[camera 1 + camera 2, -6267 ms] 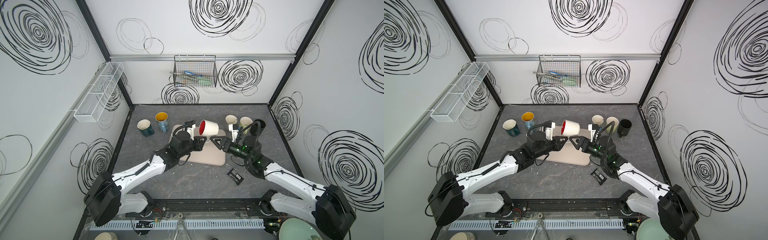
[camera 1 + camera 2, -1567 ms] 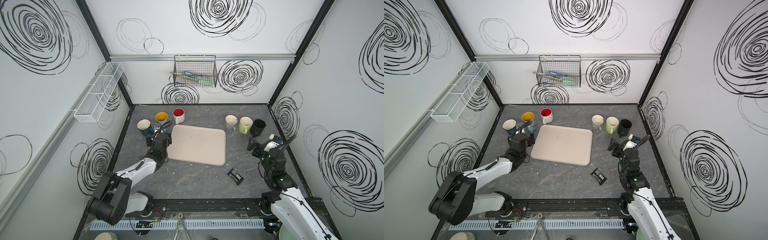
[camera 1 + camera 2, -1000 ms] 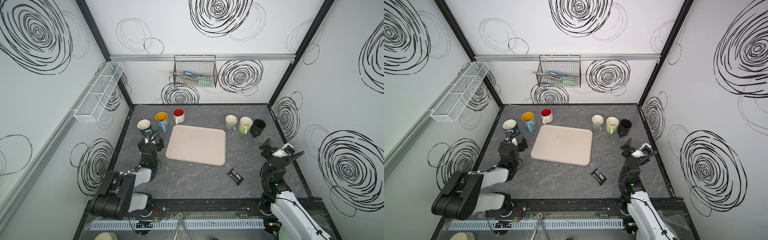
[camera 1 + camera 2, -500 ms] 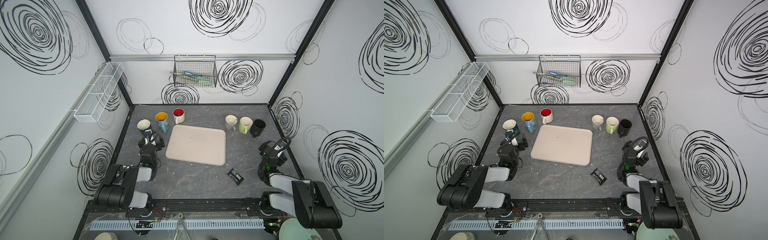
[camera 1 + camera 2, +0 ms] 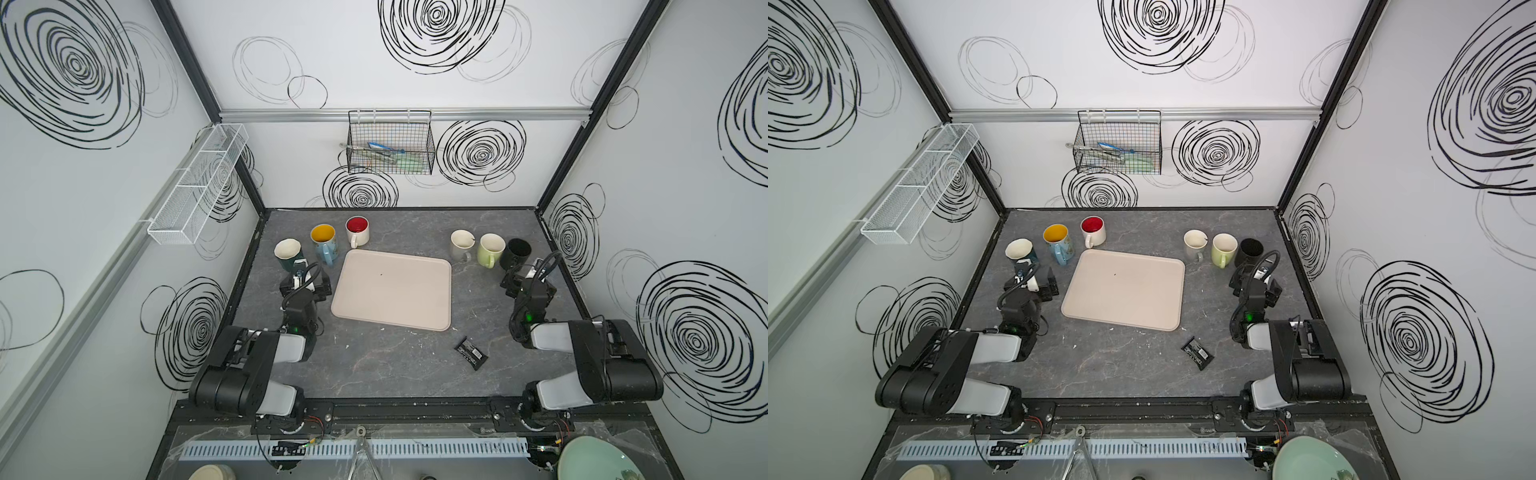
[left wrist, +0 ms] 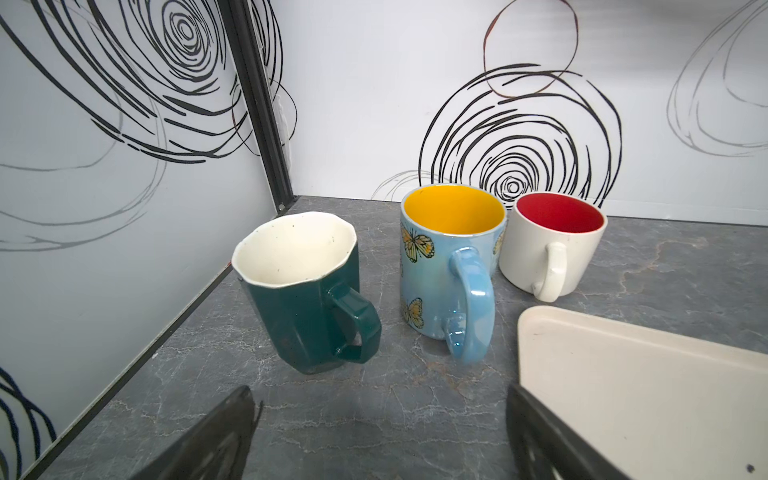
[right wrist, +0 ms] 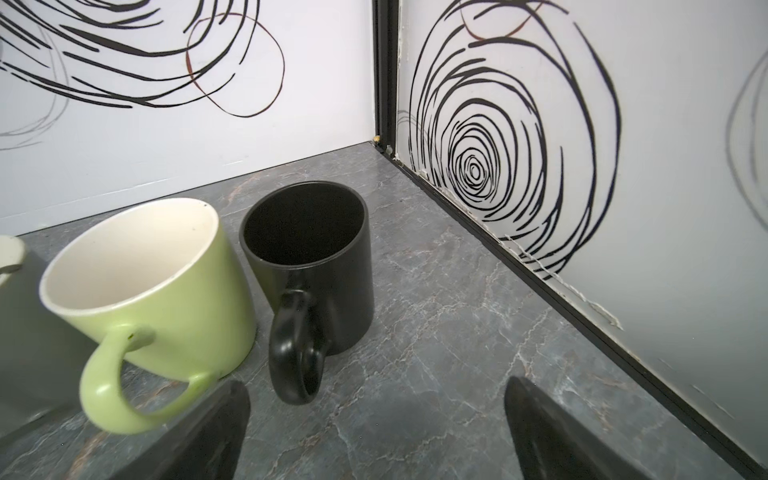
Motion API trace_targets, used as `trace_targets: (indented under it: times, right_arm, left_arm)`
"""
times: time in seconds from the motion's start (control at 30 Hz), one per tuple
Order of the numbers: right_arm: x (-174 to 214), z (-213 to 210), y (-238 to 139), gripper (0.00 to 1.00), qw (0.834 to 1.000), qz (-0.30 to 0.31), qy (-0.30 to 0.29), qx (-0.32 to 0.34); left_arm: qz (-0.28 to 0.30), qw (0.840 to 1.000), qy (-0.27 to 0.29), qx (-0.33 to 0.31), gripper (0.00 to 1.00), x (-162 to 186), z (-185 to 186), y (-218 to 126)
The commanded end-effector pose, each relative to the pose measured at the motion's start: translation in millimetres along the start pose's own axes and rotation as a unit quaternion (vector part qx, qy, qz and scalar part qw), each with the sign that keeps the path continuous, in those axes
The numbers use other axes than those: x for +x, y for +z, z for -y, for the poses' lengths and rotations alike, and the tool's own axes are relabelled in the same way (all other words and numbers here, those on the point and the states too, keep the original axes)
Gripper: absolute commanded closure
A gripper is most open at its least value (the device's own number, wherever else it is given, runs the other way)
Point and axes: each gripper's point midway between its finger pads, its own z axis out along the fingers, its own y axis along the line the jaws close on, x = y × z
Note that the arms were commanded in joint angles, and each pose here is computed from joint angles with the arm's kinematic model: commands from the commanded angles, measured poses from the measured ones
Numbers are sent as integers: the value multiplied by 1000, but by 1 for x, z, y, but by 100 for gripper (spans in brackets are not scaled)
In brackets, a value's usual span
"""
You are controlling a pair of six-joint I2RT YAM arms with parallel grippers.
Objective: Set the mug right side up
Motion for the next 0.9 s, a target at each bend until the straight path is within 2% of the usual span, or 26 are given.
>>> trace_targets:
  times: [0.0, 0.07, 0.13, 0.17, 0.2, 0.27, 0.37, 0.43, 0.5, 0.87]
  right_arm:
    - [-10, -16, -2, 0, 998, 23, -20, -51]
    - [-2, -19, -12, 0, 996, 31, -23, -86]
    - [-15, -17, -27, 0, 990, 96, -28, -97]
    - [-16, -17, -27, 0, 990, 100, -26, -96]
    - [-16, -18, -25, 0, 991, 91, -28, -95]
    - [-4, -18, -12, 0, 996, 31, -18, -83]
    - [-12, -16, -19, 0, 994, 69, -21, -88]
    - [-8, -17, -13, 0, 996, 41, -16, -82]
    - [-9, -16, -17, 0, 995, 56, -18, -82]
    - [-9, -17, -14, 0, 995, 48, -18, -80]
  left_arm:
    - [45, 999, -8, -3, 4, -25, 1, 2]
    - [46, 999, -8, -3, 4, -25, 1, 2]
    - [46, 999, -9, -3, 4, -25, 1, 2]
    - [45, 999, -8, -2, 4, -25, 2, 2]
    - [45, 999, -8, -3, 4, -25, 1, 2]
    - [45, 999, -8, -3, 4, -25, 1, 2]
    - [45, 999, -8, -3, 4, -25, 1, 2]
    - [45, 999, -8, -3, 4, -25, 1, 2]
    - [44, 999, -8, -3, 4, -24, 1, 2]
    - [41, 999, -7, -2, 4, -24, 2, 5]
